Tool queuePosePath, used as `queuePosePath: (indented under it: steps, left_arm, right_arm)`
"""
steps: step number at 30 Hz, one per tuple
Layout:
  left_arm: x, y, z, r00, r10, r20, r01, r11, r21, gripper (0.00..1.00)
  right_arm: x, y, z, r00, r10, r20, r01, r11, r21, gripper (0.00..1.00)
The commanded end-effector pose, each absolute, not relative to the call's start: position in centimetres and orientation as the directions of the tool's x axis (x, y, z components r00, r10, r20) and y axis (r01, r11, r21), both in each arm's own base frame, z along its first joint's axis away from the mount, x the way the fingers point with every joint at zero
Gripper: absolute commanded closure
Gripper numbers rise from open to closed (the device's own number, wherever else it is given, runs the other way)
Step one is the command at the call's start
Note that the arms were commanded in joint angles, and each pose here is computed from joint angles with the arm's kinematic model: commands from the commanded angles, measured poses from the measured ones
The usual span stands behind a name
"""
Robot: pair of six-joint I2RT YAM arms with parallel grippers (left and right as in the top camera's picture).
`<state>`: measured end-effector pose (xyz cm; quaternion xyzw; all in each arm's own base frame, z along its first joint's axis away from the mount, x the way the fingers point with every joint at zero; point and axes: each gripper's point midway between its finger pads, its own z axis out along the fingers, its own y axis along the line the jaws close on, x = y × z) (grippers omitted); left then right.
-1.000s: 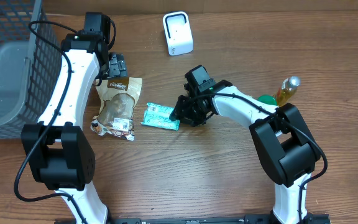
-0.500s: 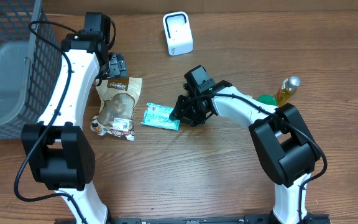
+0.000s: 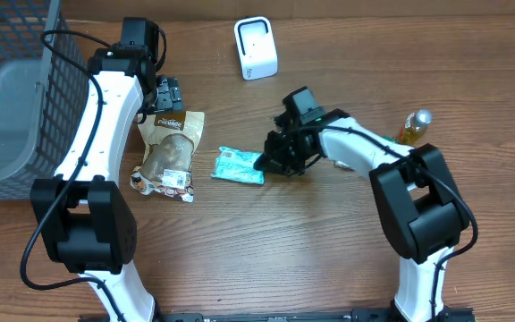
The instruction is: Scan the item barcode
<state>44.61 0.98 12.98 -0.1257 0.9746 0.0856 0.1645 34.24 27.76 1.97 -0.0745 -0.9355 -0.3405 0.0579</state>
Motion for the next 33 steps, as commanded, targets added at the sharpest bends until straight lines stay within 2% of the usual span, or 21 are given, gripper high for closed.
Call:
queuePosePath:
  steps: [1, 6, 12, 21, 33]
  left_arm:
    - [44.9, 0.9, 13.6, -0.908, -0.210, -0.362, -0.272, 0.953, 0.131, 0.00]
    - [44.9, 0.9, 13.6, -0.908, -0.210, -0.362, -0.272, 0.953, 0.131, 0.00]
    - [44.9, 0.9, 13.6, -0.908, -0.210, -0.362, -0.272, 0.953, 0.131, 0.00]
    - [44.9, 0.9, 13.6, -0.908, -0.210, -0.362, -0.272, 0.953, 0.131, 0.01]
    - [44.9, 0.9, 13.6, -0.908, -0.210, -0.362, -0.272, 0.953, 0.131, 0.00]
  right_arm:
    - [33.8, 28.1, 3.6, -0.995, -0.006, 0.098, 0.064, 0.717, 0.694, 0.96]
    - [33.2, 29.3, 7.4, -0.980, -0.180, -0.080, -0.175, 0.605, 0.777, 0.96]
    - [32.1, 29.3, 12.9, -0.929, -0.273, -0.251, -0.355, 0.462, 0.813, 0.96]
    - [30.0, 27.5, 16.0, -0.911, -0.307, -0.275, -0.389, 0.419, 0.820, 0.96]
    - [27.4, 26.2, 16.1, -0.898, -0.371, -0.235, -0.388, 0.420, 0.820, 0.96]
